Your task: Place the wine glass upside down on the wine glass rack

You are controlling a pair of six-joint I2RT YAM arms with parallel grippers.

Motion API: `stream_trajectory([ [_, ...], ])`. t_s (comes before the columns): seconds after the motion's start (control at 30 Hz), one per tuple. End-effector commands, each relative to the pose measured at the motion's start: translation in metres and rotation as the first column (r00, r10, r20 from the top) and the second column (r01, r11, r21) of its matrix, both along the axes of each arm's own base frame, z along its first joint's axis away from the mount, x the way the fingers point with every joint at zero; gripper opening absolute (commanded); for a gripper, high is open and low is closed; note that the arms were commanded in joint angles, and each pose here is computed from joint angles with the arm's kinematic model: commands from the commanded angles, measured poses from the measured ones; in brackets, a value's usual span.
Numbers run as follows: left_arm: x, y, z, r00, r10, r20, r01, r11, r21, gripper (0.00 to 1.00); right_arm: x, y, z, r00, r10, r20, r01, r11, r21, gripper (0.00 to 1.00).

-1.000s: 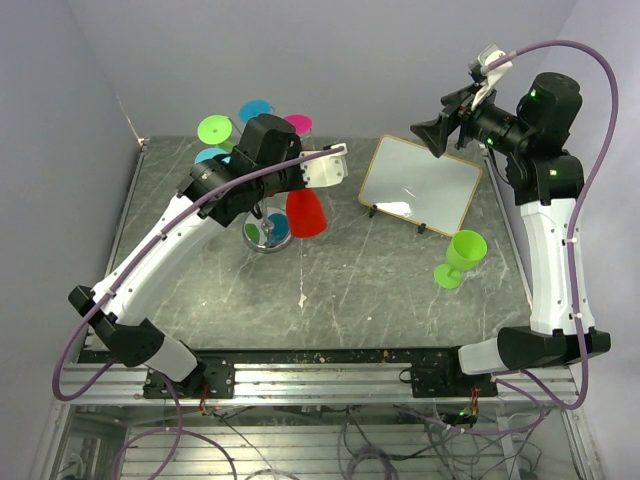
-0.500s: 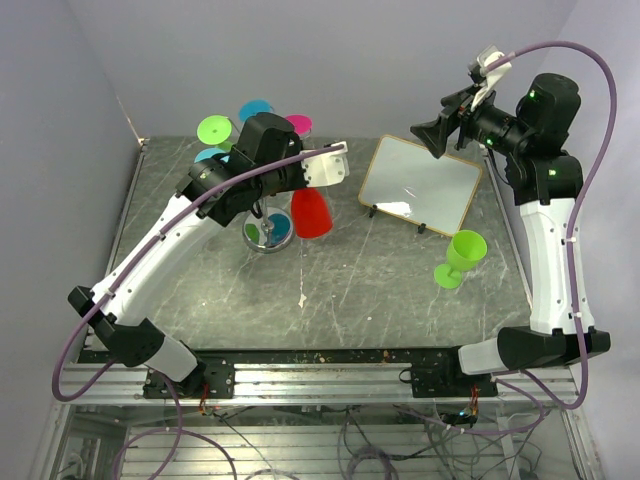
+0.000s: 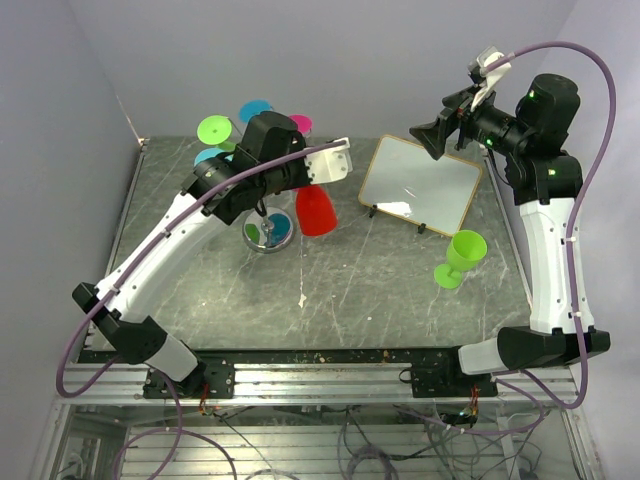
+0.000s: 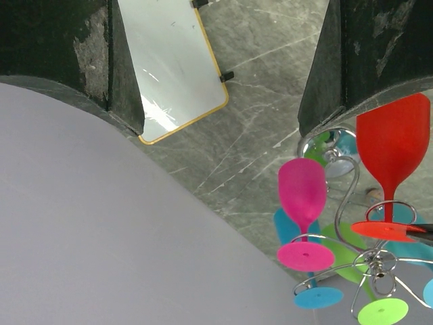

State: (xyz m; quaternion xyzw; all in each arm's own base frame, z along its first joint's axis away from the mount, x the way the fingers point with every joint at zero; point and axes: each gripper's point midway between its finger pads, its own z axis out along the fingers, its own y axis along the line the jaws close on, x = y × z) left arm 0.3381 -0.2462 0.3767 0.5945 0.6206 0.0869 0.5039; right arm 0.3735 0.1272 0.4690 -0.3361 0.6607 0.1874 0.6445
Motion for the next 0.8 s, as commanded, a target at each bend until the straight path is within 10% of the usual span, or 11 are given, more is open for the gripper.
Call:
stream_trajectory([
  [0.0,0.009,-0.010,0.007,0.999,0.021,0.029,-0.019,0.998,-0.054,0.07,0.000,-0.005,0.005,0.999,-0.014,0.032,0.014,1.000,-0.003,0.96],
  [0.77,0.024,0.013,-0.006,0.986,0.150,0.079,-0.152,0.988,0.030,0.12,-0.001,-0.004,0.003,1.000,-0.004,0.026,0.004,1.000,-0.003,0.96],
])
